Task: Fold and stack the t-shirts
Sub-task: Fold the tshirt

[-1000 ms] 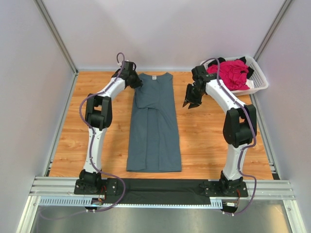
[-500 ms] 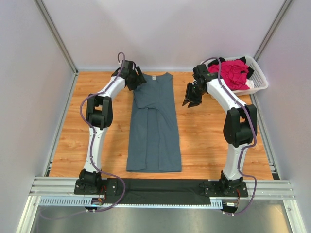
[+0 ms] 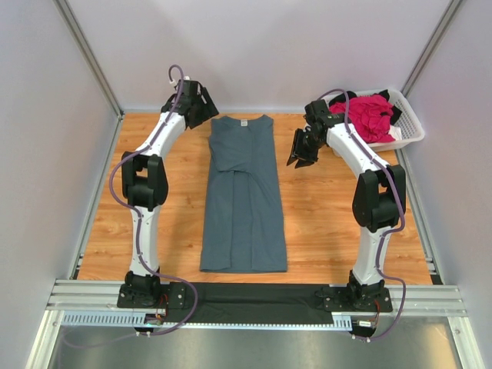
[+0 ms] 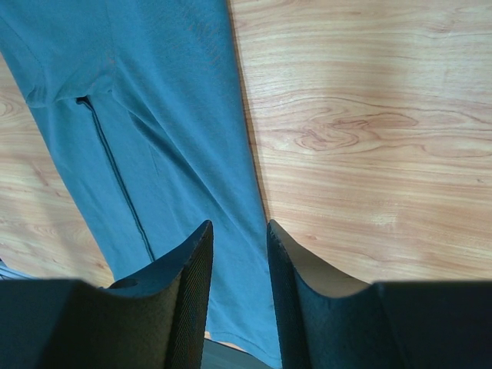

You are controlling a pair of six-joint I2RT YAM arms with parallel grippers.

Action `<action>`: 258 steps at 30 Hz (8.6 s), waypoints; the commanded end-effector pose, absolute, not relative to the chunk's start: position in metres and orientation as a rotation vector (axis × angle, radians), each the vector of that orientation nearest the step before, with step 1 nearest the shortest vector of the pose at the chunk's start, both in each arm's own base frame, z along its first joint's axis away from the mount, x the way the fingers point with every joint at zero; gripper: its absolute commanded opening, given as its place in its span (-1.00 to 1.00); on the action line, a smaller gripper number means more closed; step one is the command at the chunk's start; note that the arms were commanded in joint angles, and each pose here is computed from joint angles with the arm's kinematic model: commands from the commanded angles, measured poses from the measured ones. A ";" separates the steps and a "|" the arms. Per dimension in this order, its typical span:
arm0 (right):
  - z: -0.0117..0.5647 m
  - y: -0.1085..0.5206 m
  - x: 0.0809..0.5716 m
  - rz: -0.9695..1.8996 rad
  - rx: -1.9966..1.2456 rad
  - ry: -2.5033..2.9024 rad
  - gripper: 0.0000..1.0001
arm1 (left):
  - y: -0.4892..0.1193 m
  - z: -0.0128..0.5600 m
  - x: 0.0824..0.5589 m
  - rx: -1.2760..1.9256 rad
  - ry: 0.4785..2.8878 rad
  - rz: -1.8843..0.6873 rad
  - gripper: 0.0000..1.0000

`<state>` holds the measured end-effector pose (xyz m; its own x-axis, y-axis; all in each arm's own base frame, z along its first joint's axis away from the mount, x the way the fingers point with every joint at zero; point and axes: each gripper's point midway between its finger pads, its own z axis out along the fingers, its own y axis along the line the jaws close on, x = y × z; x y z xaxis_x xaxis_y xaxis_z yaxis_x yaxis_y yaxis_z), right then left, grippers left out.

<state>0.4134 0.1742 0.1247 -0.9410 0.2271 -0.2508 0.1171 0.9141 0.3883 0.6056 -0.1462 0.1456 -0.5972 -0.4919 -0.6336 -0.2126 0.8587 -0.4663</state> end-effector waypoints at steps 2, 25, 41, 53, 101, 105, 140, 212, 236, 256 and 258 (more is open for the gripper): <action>0.133 0.178 0.424 0.568 0.222 2.745 -0.28 | -0.126 0.098 0.590 -0.639 2.335 -0.386 0.43; 0.127 0.175 0.419 0.543 0.235 2.768 -0.30 | -0.153 0.051 0.601 -0.672 2.387 -0.563 -0.43; 0.122 0.177 0.420 0.556 0.240 2.778 -0.31 | -0.179 0.121 0.614 -0.554 2.225 -0.719 -1.00; 0.120 0.177 0.420 0.559 0.236 2.786 -0.31 | -0.189 0.096 0.614 -0.587 2.271 -0.684 -0.99; 0.109 0.208 0.277 0.670 0.201 2.795 0.53 | -0.134 0.102 0.264 -0.540 2.754 -0.601 0.33; 0.090 0.211 0.222 0.711 0.248 2.817 0.48 | -0.138 0.080 0.211 -0.570 2.801 -0.593 0.29; 0.019 0.219 0.106 0.686 0.306 2.879 -0.21 | -0.149 0.017 0.114 -0.460 2.848 -0.717 -0.10; 0.111 0.229 0.371 0.718 0.269 2.793 -0.99 | -0.149 0.123 0.380 -0.342 2.682 -0.227 -1.00; 0.087 0.217 0.427 0.815 0.262 2.836 -0.99 | -0.169 0.082 0.427 -0.289 2.751 -0.254 -1.00; 0.124 0.201 0.471 0.715 0.239 2.766 0.01 | -0.147 0.113 0.438 -0.358 2.709 -0.155 0.20; 0.137 0.198 0.471 0.691 0.226 2.740 0.07 | -0.148 0.133 0.440 -0.359 2.674 -0.184 0.23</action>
<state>0.4650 0.2045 0.0996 -0.9588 0.2267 -0.1713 0.1166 0.8636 0.4905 0.4250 -0.1497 0.0670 -0.9242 -0.2642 -0.2756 -0.2383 0.9632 -0.1241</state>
